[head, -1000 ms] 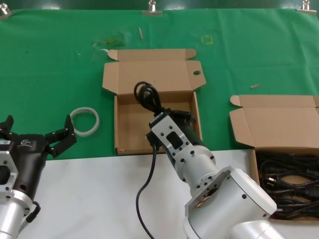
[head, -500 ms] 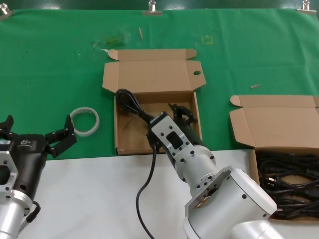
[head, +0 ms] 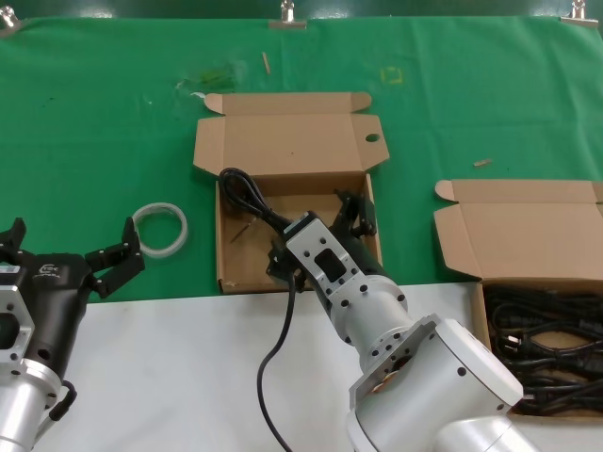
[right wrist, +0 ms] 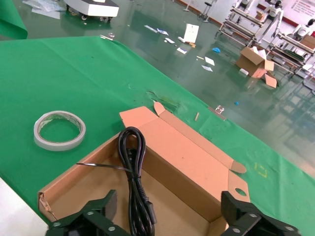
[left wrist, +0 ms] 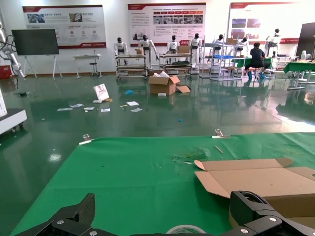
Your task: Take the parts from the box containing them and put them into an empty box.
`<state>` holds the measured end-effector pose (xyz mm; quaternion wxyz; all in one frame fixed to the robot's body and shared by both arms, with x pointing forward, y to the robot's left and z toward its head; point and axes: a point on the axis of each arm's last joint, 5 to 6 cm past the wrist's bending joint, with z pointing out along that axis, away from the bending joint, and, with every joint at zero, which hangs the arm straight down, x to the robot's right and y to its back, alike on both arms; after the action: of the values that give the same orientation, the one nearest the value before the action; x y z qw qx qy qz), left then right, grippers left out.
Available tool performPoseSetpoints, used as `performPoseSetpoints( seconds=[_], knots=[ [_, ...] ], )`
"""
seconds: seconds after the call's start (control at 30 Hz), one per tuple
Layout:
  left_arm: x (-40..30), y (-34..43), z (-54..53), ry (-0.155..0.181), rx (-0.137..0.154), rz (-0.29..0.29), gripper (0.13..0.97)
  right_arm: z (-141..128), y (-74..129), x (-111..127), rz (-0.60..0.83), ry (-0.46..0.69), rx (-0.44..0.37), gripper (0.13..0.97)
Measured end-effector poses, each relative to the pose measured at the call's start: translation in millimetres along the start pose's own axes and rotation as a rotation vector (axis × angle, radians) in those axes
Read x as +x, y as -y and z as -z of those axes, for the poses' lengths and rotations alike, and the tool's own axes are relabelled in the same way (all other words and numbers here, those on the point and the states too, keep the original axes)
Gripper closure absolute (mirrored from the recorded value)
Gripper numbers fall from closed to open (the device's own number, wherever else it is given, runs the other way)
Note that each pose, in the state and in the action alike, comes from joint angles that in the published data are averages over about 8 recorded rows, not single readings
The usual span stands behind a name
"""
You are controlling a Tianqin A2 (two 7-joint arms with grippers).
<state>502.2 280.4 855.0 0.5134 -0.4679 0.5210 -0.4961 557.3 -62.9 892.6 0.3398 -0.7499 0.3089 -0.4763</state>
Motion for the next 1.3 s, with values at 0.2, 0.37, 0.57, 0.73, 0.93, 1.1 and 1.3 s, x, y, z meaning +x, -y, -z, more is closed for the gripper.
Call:
performPoseSetpoints(
  seconds=[0.2,0.37,0.57,0.73,0.93,1.1,1.3],
  knots=[
    [0.0,0.0,0.0,0.000,0.000,0.000,0.132,0.5,-2.8,3.1,-0.032,-0.020,0.010,0.362],
    [0.0,0.0,0.0,0.000,0.000,0.000,0.132,1.7,-8.0,8.7,-0.091,-0.056,0.030,0.288],
    [0.0,0.0,0.0,0.000,0.000,0.000,0.132,3.9,-16.1,16.6,-0.172,-0.105,0.062,0.205],
    [0.0,0.0,0.0,0.000,0.000,0.000,0.132,6.2,-23.6,23.2,-0.237,-0.142,0.089,0.163],
    [0.0,0.0,0.0,0.000,0.000,0.000,0.132,9.6,-33.2,31.0,-0.311,-0.182,0.124,0.136],
    [0.0,0.0,0.0,0.000,0.000,0.000,0.132,13.0,-41.5,37.1,-0.367,-0.211,0.153,0.131],
    [0.0,0.0,0.0,0.000,0.000,0.000,0.132,17.5,-52.0,44.1,-0.429,-0.239,0.187,0.130]
  ],
)
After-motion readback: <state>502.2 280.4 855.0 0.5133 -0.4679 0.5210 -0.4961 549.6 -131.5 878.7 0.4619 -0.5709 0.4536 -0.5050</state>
